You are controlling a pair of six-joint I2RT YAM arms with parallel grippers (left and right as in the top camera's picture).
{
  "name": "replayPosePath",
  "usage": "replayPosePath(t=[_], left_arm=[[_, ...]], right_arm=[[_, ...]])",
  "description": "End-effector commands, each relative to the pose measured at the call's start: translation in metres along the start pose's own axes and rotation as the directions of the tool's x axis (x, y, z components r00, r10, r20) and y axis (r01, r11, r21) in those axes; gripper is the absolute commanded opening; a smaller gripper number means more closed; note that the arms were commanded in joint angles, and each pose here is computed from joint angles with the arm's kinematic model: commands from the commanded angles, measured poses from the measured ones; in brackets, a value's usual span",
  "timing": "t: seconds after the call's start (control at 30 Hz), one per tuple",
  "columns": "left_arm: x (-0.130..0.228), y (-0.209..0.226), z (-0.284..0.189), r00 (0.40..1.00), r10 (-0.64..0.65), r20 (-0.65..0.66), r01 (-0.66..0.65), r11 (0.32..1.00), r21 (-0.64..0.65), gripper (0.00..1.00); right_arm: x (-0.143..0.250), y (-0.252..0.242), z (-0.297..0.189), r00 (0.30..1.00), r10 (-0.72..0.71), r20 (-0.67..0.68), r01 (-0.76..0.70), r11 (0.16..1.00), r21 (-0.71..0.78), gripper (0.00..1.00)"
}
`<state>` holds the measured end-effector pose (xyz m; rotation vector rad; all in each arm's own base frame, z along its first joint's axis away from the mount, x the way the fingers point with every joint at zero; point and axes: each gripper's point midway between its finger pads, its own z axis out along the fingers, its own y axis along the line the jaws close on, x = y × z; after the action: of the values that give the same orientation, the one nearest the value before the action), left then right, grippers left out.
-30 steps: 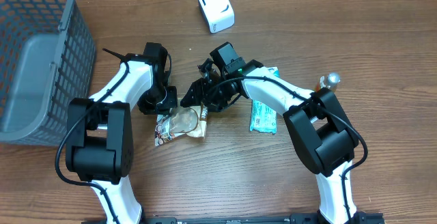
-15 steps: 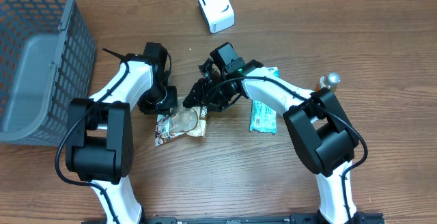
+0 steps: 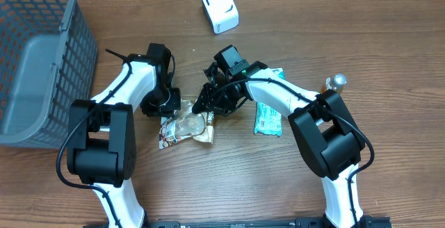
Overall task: Scan the item barcode
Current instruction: 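Close the right gripper on the bag and release the left gripper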
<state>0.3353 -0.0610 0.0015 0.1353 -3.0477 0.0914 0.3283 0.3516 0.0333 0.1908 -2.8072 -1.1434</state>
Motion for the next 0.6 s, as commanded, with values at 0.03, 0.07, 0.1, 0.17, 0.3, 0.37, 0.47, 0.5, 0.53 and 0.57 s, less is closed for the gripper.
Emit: replayPosePath(t=[0.03,0.07,0.1,0.17,0.3,0.37,0.47,0.5,0.53,0.57], left_arm=[[-0.020,0.002,-0.043,0.995,0.007,0.096,-0.008,1.000,0.016,0.11],[-0.024,0.003,-0.053,0.993,0.005,0.117,-0.007,1.000,0.017,0.11],[-0.029,0.004,-0.064,0.990,0.003,0.142,-0.006,1.000,0.018,0.12],[-0.038,0.011,-0.082,0.982,-0.009,0.190,0.009,1.000,0.003,0.12],[-0.049,0.036,-0.110,0.965,-0.035,0.261,0.057,0.995,-0.079,0.13],[-0.055,0.054,-0.116,0.955,-0.049,0.292,0.095,0.985,-0.144,0.18],[-0.062,0.066,-0.118,0.946,-0.067,0.318,0.125,0.978,-0.166,0.31],[-0.063,0.069,-0.119,0.943,-0.074,0.324,0.133,0.978,-0.163,0.31],[-0.064,0.071,-0.119,0.940,-0.087,0.331,0.146,0.977,-0.158,0.32],[-0.066,0.073,-0.120,0.937,-0.094,0.336,0.153,0.976,-0.156,0.34]], right_arm=[[0.000,-0.005,0.002,0.998,-0.066,0.004,0.066,0.998,0.021,0.26],[0.000,-0.005,0.002,0.998,-0.069,0.003,0.069,0.997,0.021,0.25],[0.000,-0.006,0.002,0.998,-0.068,0.002,0.068,0.997,0.022,0.24],[0.000,-0.006,0.002,0.998,-0.066,0.001,0.066,0.998,0.023,0.23],[0.001,-0.007,0.002,0.998,-0.060,-0.002,0.060,0.998,0.025,0.23],[0.000,-0.008,0.001,0.998,-0.057,-0.001,0.057,0.998,0.025,0.23],[0.001,-0.009,0.001,0.998,-0.055,-0.002,0.055,0.998,0.026,0.23],[0.001,-0.009,0.001,0.999,-0.055,-0.003,0.055,0.998,0.027,0.23],[0.001,-0.009,0.001,0.999,-0.054,-0.003,0.054,0.998,0.028,0.23],[0.001,-0.009,0.001,0.999,-0.053,-0.005,0.053,0.998,0.028,0.23]])
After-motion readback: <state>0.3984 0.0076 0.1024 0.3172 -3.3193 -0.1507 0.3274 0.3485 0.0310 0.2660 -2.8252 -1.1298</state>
